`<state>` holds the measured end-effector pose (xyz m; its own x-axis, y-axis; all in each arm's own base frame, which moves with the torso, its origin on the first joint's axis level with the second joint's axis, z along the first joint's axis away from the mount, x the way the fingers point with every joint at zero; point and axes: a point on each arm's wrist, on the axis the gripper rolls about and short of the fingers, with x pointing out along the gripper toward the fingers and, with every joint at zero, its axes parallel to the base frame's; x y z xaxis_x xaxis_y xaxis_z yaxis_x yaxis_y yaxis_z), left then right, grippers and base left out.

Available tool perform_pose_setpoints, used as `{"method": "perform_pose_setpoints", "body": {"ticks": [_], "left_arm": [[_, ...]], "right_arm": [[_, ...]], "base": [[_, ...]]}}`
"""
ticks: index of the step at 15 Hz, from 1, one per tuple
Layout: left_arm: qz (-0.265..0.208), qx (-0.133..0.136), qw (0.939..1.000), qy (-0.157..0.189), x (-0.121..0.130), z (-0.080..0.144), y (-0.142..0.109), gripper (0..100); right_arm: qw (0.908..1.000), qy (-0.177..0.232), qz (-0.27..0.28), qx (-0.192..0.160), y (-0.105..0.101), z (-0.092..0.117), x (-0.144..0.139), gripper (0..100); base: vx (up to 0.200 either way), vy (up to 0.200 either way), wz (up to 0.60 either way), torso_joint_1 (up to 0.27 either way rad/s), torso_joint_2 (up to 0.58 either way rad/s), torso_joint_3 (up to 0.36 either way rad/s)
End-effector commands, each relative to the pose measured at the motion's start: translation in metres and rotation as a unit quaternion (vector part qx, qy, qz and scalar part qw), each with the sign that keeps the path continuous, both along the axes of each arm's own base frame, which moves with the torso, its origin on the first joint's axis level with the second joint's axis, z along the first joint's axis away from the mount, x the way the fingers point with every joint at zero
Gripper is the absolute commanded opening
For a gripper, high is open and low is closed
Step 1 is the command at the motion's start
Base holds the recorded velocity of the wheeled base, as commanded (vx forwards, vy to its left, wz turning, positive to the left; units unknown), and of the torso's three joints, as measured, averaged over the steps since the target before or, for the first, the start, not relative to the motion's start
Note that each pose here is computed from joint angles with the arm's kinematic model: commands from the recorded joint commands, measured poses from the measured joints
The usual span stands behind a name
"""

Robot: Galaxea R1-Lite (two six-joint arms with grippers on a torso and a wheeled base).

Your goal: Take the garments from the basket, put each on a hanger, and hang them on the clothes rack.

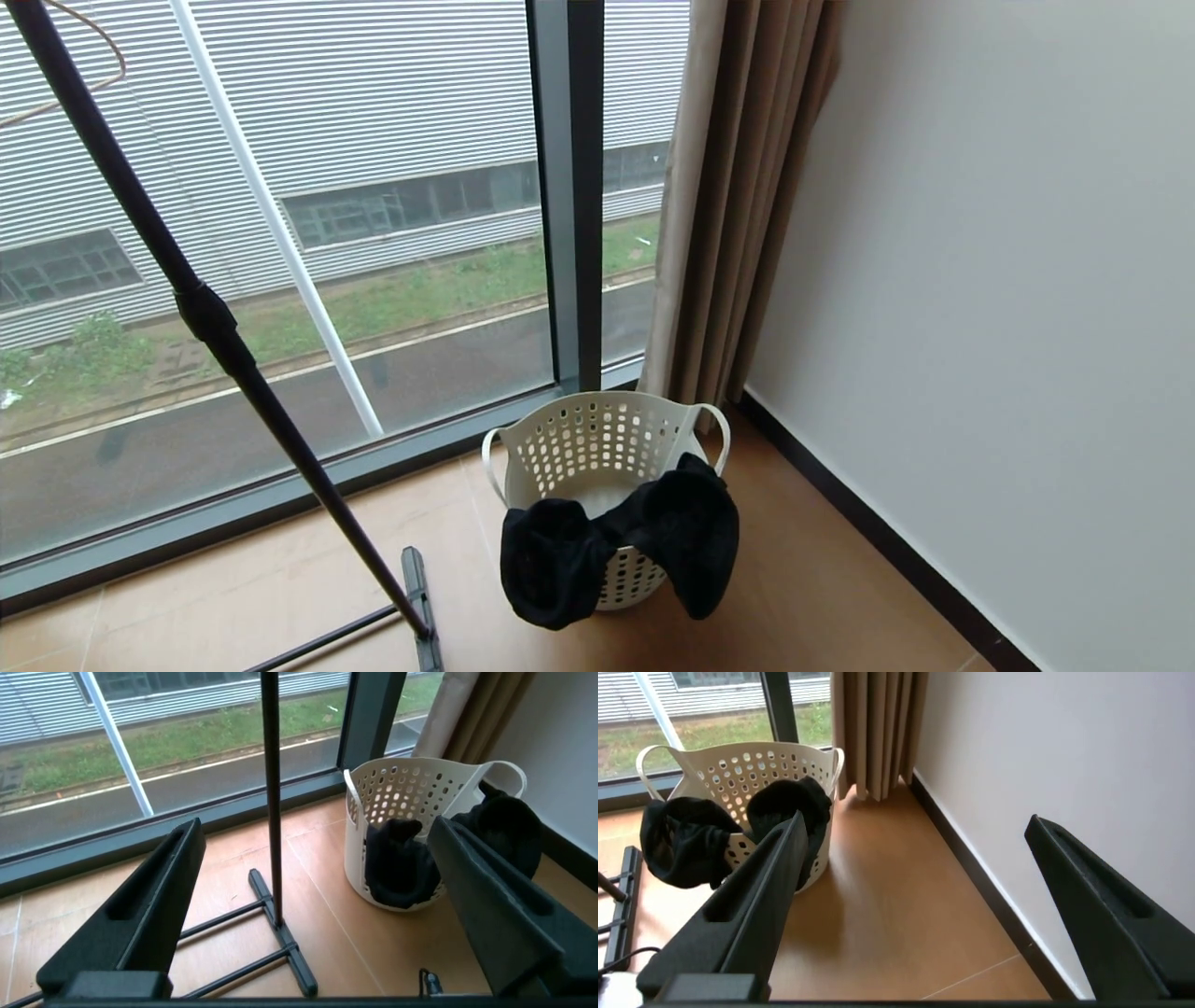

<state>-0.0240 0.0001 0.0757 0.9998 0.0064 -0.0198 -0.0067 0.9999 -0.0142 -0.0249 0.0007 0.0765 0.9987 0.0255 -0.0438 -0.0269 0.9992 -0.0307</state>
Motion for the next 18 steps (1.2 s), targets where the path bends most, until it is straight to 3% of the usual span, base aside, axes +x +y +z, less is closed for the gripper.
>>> {"method": "perform_pose_setpoints", "body": {"ticks": [1, 18], "left_arm": [[0.001, 0.000, 1.0000, 0.001, 0.0001, 0.0000, 0.0000, 100], [0.001, -0.001, 1.0000, 0.001, 0.0001, 0.0000, 0.0001, 100]], "right_arm": [[1.0000, 0.000, 0.000, 0.001, 0.0000, 0.0000, 0.0001, 100], [1.0000, 0.000, 0.000, 0.000, 0.0000, 0.0000, -0.0001, 100]], "base": [[0.000, 0.000, 0.00, 0.002, 0.00, -0.134], [0.000, 0.000, 0.00, 0.002, 0.00, -0.194]]}}
